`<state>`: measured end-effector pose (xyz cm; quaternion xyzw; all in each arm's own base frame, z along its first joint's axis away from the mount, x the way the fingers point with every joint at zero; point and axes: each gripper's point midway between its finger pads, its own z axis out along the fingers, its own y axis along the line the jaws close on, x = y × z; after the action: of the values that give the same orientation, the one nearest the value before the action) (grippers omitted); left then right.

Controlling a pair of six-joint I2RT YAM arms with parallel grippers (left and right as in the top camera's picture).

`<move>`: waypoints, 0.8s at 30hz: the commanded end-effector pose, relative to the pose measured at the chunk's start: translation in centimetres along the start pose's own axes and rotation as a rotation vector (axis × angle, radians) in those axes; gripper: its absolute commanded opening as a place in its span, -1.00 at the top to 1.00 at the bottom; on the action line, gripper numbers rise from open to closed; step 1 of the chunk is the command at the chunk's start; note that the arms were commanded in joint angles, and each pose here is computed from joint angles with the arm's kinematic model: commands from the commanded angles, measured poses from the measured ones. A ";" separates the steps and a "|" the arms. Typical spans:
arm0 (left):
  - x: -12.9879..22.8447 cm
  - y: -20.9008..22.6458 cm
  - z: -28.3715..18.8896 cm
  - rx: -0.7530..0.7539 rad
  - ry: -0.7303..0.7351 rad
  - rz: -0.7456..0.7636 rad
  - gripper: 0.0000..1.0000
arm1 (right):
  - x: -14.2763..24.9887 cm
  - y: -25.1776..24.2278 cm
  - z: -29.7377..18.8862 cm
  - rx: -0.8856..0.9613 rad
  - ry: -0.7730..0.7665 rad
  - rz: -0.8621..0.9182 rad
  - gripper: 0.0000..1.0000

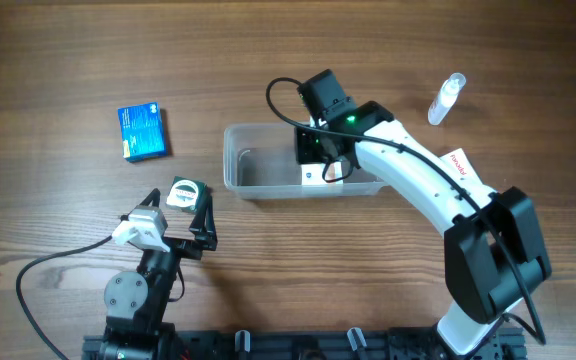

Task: Pack container
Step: 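Lower the Hansaplast box upright into the container's right end, release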

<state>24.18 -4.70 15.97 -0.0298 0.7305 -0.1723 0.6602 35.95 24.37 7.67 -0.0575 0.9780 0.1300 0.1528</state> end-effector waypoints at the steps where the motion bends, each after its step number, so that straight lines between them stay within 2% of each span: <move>1: 0.2 0.3 0.0 -0.008 0.003 0.005 -0.99 | 0.1 2.4 0.6 -0.051 -0.004 -0.029 0.91; 6: 0.2 0.3 0.0 -0.008 0.003 0.004 -1.00 | -0.2 2.9 0.7 -0.027 -0.041 -0.053 0.91; 14: 0.2 0.3 0.0 -0.008 0.003 0.004 -1.00 | 0.5 1.7 3.8 0.025 0.000 -0.051 0.91; 16: 0.2 0.3 0.0 -0.008 0.003 0.005 -0.99 | 0.1 0.6 3.9 0.089 -0.025 -0.051 0.91; 24: 0.2 0.3 0.0 -0.008 0.003 0.005 -0.99 | 0.2 -0.6 3.8 0.157 -0.031 -0.053 0.91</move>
<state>24.18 -4.70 15.97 -0.0298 0.7305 -0.1723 0.6602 36.26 25.65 3.87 -0.0763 0.9807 0.0801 0.1609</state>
